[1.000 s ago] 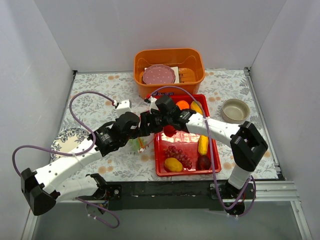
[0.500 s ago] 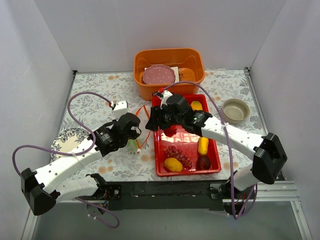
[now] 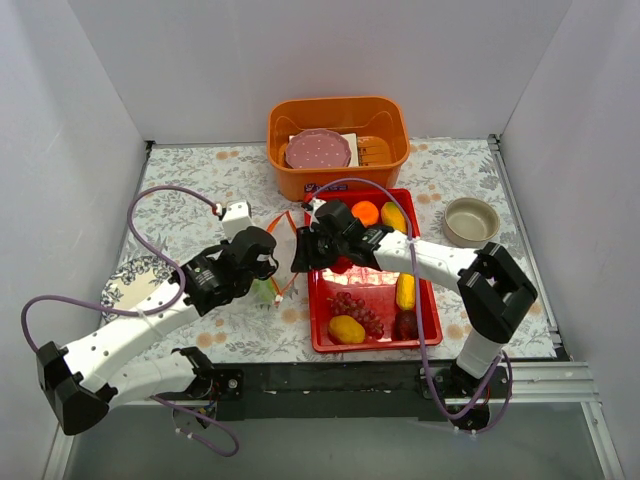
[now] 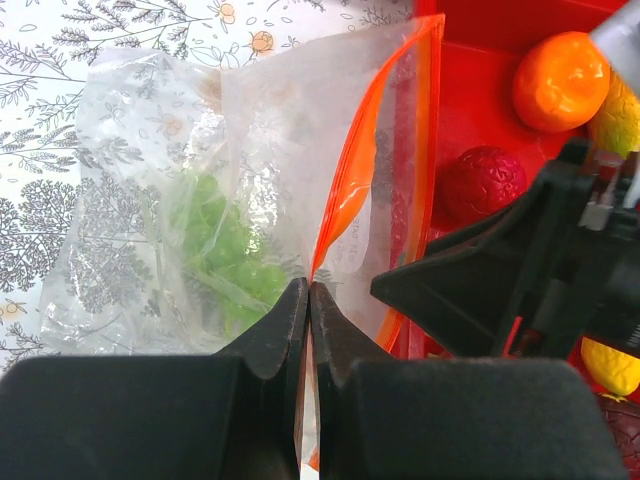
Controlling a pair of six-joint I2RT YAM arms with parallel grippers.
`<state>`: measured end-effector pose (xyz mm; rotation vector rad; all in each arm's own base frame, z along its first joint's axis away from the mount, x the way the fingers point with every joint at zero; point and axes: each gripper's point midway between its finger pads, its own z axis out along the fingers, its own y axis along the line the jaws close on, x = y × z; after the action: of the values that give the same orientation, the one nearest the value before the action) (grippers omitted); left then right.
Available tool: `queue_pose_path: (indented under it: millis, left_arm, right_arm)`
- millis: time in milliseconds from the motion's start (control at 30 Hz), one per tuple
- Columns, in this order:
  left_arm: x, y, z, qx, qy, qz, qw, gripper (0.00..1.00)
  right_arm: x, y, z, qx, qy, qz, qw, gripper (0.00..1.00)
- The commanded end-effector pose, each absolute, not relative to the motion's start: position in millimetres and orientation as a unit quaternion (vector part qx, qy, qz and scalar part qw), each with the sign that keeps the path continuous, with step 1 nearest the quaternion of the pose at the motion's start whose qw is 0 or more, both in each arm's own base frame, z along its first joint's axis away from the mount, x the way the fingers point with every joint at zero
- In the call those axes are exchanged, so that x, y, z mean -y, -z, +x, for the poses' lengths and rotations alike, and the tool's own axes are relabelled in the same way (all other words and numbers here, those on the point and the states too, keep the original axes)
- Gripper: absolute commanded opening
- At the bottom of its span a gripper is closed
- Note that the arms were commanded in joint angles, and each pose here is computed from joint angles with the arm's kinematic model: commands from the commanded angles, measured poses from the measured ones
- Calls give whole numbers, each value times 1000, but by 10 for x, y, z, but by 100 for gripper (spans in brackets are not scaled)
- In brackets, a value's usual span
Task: Place the food in the zip-top bag and seal the zipper
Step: Place the fake fruit in the zipper food storage bag, then adjust the zipper food storage bag at the center of the board.
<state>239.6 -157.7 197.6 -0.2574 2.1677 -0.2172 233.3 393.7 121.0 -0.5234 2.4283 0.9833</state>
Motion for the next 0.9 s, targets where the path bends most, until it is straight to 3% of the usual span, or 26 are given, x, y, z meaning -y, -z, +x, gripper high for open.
queue_pose_path:
  millis: [0,100,367,533,633,733,867]
  left_arm:
    - [1519,-2056,2395,-870,89,-116,470,0]
    - [1336,-2155,2442,-867,54,-141,476,0]
    - [435,-3004,2557,-821,-34,-242,517,0]
    - [311,-3039,2467,-815,-54,-271,509,0]
    - [307,-2553,2415,-849,-91,-257,453,0]
    - [384,-2342,2412,-856,-76,-267,436,0]
    - [291,-2633,2404,-830,-61,-279,479,0]
  right_arm:
    - [-4138,-1459,2391,-857,-406,-198,249,21]
    - [-4182,-1671,2398,-842,-420,-212,263,1]
    - [-4466,-2659,2230,-760,-496,-291,302,1]
    - [-4490,-2455,2339,-807,-429,-285,288,1]
    - [-4555,-2760,2290,-757,-454,-293,366,1]
    - [-4666,-2612,2306,-777,-455,-315,300,1]
    - [-4675,-2224,2312,-800,-437,-313,268,1]
